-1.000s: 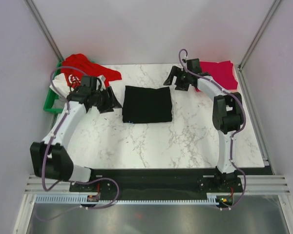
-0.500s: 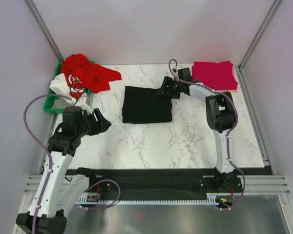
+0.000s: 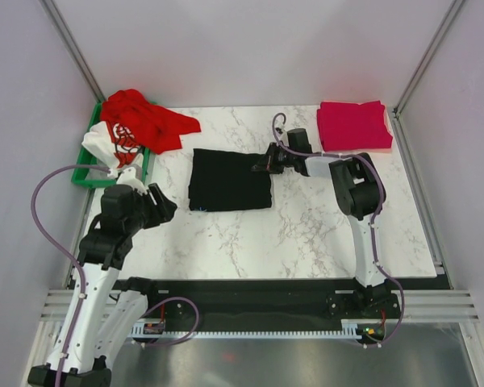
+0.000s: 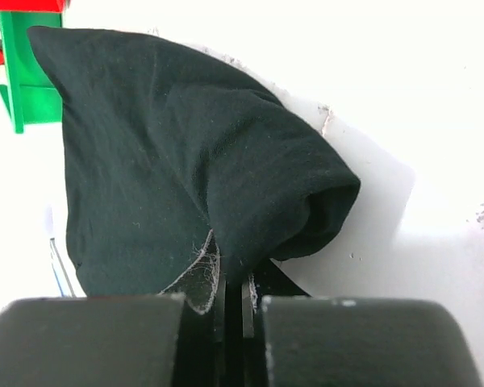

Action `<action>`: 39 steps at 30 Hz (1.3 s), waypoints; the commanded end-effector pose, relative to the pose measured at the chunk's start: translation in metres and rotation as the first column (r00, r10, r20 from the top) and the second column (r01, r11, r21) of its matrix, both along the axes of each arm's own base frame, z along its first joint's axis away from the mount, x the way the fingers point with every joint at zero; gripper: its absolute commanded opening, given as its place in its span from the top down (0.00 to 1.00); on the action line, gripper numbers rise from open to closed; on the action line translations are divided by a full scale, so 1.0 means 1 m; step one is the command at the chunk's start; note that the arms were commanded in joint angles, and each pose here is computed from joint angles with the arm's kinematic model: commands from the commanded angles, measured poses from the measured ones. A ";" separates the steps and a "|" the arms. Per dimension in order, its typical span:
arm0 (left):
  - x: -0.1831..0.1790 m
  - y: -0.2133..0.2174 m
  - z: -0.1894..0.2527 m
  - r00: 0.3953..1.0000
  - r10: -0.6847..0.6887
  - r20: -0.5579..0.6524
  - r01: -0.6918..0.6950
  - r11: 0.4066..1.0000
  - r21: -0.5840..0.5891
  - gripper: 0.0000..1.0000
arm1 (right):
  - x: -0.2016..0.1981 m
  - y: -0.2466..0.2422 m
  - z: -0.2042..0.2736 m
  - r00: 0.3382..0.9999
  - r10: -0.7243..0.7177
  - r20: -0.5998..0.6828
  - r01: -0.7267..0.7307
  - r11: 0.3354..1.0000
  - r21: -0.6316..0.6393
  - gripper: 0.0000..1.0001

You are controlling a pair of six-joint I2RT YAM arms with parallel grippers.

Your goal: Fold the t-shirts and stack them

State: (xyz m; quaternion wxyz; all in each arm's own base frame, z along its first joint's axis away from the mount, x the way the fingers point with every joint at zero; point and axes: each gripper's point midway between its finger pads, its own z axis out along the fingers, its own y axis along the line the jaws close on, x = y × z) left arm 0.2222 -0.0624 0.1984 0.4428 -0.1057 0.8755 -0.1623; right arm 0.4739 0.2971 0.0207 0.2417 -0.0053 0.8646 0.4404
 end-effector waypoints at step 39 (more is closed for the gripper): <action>0.007 0.017 0.008 0.994 0.100 0.051 -0.099 0.995 -0.019 0.39 | 0.097 -0.281 0.321 0.728 -0.143 0.670 0.643 0.479 -0.597 1.00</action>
